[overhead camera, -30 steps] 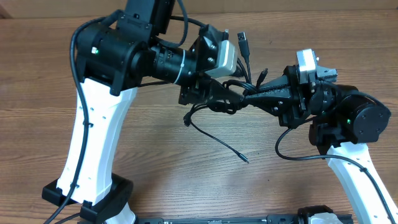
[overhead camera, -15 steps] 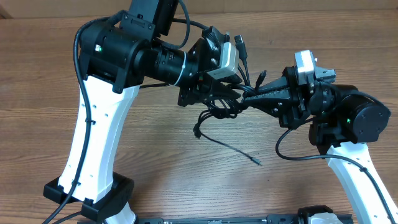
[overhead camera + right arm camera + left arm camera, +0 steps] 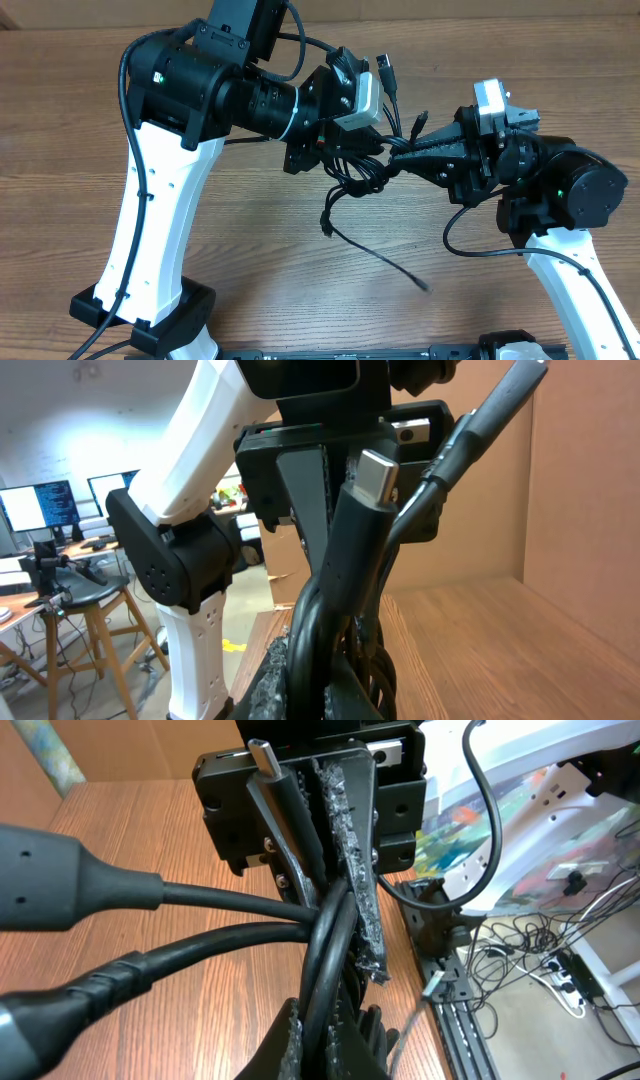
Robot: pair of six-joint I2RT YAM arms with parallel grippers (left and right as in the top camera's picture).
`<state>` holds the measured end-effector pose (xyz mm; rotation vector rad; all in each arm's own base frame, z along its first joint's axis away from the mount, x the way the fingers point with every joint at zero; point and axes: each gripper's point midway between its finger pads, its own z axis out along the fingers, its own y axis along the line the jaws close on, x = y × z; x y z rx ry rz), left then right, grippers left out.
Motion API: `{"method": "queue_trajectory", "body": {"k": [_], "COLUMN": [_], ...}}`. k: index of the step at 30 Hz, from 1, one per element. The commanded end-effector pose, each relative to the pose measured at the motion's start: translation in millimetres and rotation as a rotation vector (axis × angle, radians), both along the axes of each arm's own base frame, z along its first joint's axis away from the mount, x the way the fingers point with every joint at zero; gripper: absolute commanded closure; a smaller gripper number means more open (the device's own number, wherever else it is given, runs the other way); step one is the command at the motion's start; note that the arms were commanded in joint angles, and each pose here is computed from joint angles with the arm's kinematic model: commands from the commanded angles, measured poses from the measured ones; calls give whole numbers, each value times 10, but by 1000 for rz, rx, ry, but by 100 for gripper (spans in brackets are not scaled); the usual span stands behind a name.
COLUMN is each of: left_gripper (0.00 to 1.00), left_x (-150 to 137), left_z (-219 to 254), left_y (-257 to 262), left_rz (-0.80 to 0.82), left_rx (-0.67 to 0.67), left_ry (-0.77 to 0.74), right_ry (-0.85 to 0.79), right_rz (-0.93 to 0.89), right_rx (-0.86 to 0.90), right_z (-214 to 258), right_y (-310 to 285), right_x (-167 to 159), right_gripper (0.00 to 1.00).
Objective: Untangle cables
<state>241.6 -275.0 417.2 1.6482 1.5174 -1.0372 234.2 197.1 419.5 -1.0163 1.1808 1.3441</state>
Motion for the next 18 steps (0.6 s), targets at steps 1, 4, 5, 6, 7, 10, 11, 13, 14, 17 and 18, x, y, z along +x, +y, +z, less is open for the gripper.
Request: {"method": "queue_trajectory", "body": {"k": [1, 4, 5, 6, 7, 10, 11, 13, 14, 17, 18], "left_gripper": [96, 96, 96, 96, 96, 96, 96, 96, 96, 96, 96], "left_x": [79, 126, 155, 183, 220, 381, 447, 525, 551, 612, 641], "left_z": [-92, -79, -72, -63, -50, 11, 39, 71, 80, 54, 28], "left_y": [-2, 12, 23, 32, 40, 78, 97, 126, 138, 171, 188], "left_rz": [21, 31, 40, 52, 71, 155, 186, 230, 248, 310, 341], "left_rx": [37, 32, 29, 26, 22, 2, -8, -20, -23, -4, 11], "left_ry": [3, -12, -15, -13, -3, 43, 56, 85, 101, 152, 169], "right_ry": [-20, 32, 62, 94, 120, 180, 187, 193, 192, 214, 221], "right_rz": [-28, -37, -43, -53, -60, -90, -100, -113, -122, -165, -178], "right_rx": [38, 36, 37, 41, 43, 57, 62, 70, 72, 88, 93], "right_z": [123, 87, 70, 53, 39, 13, 11, 15, 11, -3, -7], "right_y": [-4, -7, -7, -8, -9, -17, -21, -27, -29, -48, -53], "right_x": [14, 73, 109, 149, 182, 280, 304, 332, 351, 449, 477], "right_gripper": [96, 85, 65, 51, 37, 11, 3, 0, 0, 0, 0]}}
